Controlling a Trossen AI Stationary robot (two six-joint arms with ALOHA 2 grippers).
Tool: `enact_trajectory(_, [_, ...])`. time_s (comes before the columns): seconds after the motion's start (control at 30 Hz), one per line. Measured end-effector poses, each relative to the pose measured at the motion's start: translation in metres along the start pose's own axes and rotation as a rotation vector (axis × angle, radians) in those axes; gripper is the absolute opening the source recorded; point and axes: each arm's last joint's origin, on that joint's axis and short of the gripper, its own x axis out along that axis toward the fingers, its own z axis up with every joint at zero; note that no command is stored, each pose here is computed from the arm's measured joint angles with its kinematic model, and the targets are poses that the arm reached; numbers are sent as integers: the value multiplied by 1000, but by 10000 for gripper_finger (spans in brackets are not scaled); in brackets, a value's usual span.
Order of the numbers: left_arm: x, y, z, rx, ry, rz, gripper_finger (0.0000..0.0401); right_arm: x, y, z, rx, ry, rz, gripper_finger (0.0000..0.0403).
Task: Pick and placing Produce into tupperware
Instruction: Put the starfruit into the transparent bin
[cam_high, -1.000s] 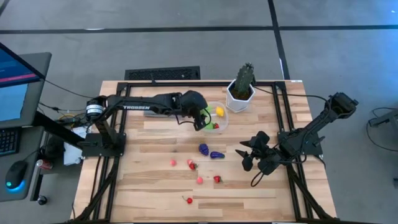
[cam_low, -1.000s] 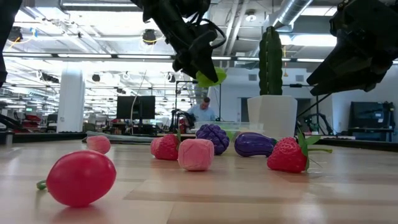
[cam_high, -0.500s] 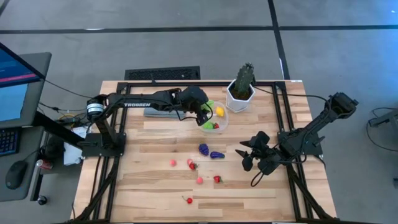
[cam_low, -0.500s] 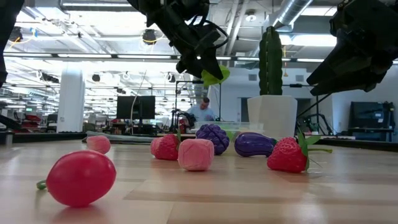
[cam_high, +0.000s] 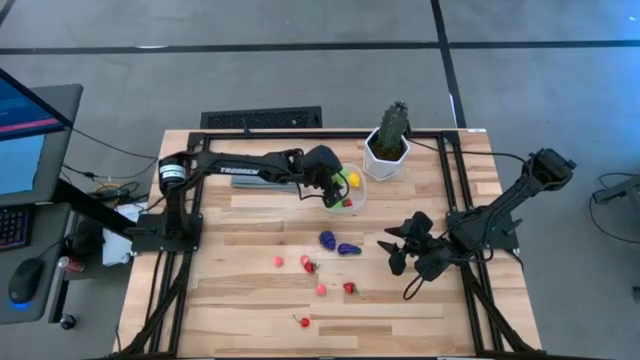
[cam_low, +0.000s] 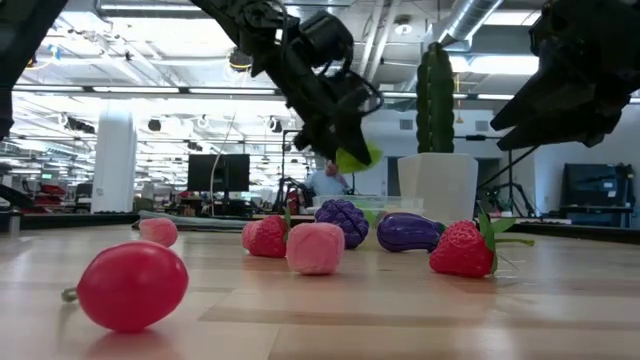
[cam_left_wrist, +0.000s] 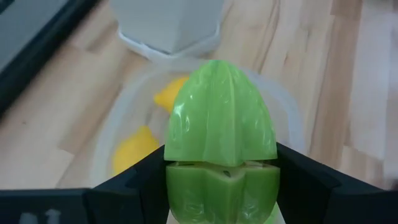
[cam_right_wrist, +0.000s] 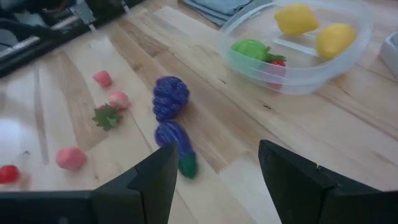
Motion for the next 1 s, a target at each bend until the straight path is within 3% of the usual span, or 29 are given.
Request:
enact_trajectory(0.43, [36,9,-20,-51,81,-16,218,0,1,0,6,-2,7,249])
enact_trajectory(1.0, [41,12,-21,-62,77,-10,221,0,1,1,9,-3,9,249])
